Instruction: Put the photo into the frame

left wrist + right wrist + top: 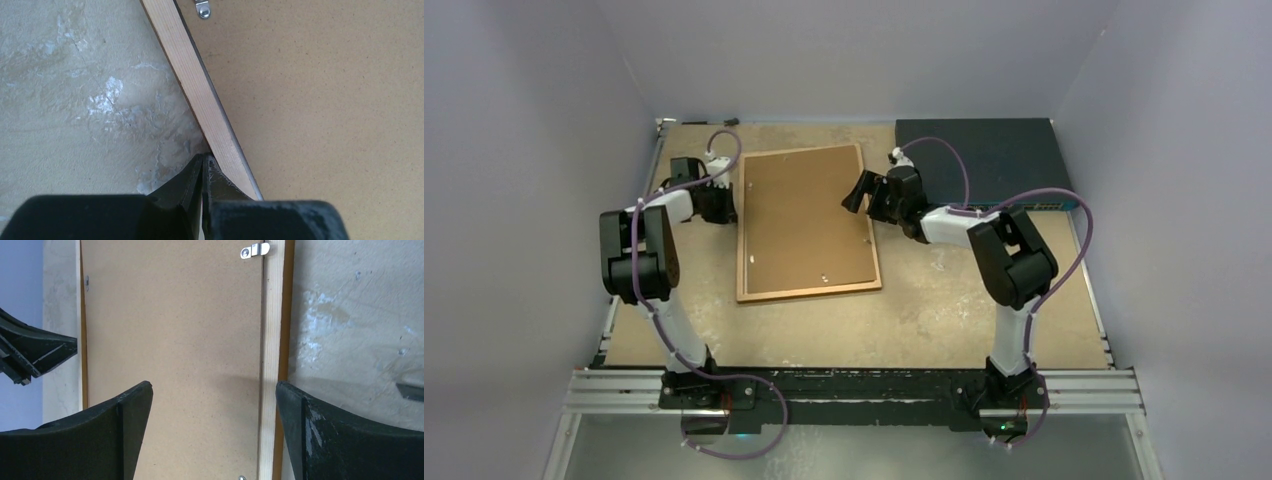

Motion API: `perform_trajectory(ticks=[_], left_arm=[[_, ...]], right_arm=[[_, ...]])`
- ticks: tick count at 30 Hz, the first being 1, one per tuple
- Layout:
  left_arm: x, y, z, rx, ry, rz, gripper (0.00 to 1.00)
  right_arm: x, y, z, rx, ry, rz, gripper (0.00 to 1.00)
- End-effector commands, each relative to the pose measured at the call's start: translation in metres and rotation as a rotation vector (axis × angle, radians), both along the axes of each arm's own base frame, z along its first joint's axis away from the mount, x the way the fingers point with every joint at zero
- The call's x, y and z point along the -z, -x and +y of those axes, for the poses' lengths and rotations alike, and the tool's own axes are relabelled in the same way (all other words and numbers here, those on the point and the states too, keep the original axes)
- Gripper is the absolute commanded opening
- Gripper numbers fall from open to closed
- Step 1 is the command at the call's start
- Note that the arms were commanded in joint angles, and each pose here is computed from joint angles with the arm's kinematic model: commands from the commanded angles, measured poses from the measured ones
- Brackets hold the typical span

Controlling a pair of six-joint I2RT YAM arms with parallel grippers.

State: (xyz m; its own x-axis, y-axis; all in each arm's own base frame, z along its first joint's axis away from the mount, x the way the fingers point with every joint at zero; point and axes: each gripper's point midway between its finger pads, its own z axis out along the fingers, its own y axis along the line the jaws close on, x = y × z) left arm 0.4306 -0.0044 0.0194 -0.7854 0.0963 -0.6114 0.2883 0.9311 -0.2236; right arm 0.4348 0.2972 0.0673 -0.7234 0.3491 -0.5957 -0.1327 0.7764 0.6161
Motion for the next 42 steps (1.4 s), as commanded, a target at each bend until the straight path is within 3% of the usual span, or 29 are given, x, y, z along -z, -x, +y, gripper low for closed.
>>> perform_trajectory(ticks=[1, 11, 16, 28, 32, 42], left_arm=[[0.029, 0.057, -0.012, 0.064, 0.008, 0.187, 0.01], [0.026, 0.119, -0.023, 0.22, 0.009, 0.265, 0.0], [0.021, 0.136, -0.016, 0.234, -0.017, 0.272, 0.0], [0.015, 0.125, 0.005, 0.184, -0.047, 0.258, 0.0], [0.017, 0.127, 0.006, 0.182, -0.043, 0.268, 0.0], [0.025, 0.134, 0.006, 0.191, -0.05, 0.278, 0.0]], right_arm=[[-0.012, 0.04, 0.031, -0.104, -0.081, 0.043, 0.95], [0.006, 0.106, 0.021, -0.116, -0.117, 0.145, 0.94], [0.012, 0.122, 0.009, -0.127, -0.066, 0.172, 0.94], [-0.045, 0.036, -0.003, -0.043, 0.162, -0.087, 0.93], [-0.052, 0.034, -0.006, -0.037, 0.159, -0.105, 0.88], [-0.031, 0.121, -0.012, -0.141, 0.047, 0.026, 0.74]])
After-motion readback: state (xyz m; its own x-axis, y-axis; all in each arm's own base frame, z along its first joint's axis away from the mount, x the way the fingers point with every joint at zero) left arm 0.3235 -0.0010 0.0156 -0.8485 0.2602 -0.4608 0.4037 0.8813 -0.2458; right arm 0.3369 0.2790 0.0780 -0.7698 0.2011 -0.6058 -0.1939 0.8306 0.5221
